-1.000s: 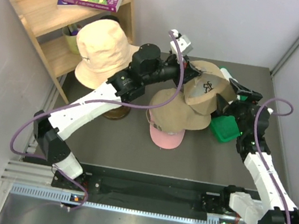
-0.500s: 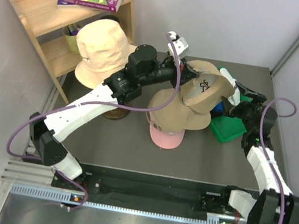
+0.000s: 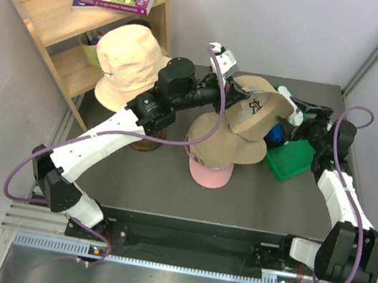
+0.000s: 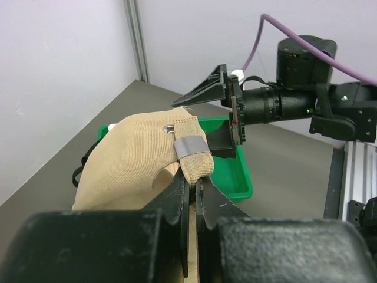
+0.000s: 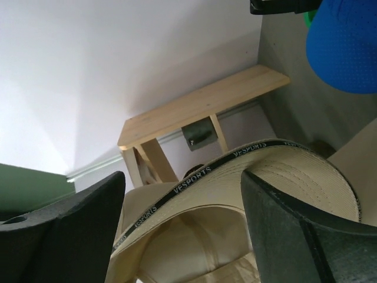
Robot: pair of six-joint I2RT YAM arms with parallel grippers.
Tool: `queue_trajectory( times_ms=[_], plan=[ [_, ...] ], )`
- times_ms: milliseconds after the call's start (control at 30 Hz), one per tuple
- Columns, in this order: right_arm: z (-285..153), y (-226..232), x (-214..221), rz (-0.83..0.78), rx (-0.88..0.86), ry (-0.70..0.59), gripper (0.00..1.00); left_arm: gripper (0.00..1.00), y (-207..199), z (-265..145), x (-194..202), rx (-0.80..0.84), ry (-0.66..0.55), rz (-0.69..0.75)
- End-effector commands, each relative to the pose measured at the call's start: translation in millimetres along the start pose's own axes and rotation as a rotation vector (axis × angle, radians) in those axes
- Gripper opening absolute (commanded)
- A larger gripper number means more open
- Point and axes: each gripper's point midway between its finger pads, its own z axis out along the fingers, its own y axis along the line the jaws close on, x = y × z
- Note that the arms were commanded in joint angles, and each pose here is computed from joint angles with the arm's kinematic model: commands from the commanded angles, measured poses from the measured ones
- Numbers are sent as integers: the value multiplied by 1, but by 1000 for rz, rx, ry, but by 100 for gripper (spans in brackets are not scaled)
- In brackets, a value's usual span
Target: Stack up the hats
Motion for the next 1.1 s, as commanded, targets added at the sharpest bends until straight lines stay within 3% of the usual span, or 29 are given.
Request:
queue_trajectory(
  times_ms=[0,133,167,233,267,367,467,700,800,1067],
  plan=[
    [3,5,9,-121,56,81,78,0,-7,-13,-26,12,-60,71],
    [4,5,10,-147,71,82,69,0,-8,-13,-26,10,-54,84],
    [4,5,9,-155,69,79,56,0,-7,-13,-25,7,-51,85],
    [3,6,10,-159,67,81,42,0,-6,-13,-25,2,-50,89],
    [3,7,10,-163,63,82,30,0,-6,-13,-23,1,-44,90],
    [2,10,11,-165,57,81,10,0,-1,-14,-21,-24,-32,116],
    [0,19,13,-174,36,83,0,0,7,-16,-18,-59,-6,152],
    [-16,46,25,-170,-46,80,0,0,28,-29,-17,-177,39,226],
    [-26,60,31,-162,-99,65,0,15,35,-37,-18,-224,49,249],
    [-49,86,41,-238,-176,10,0,18,56,-62,2,-351,125,310]
  ],
)
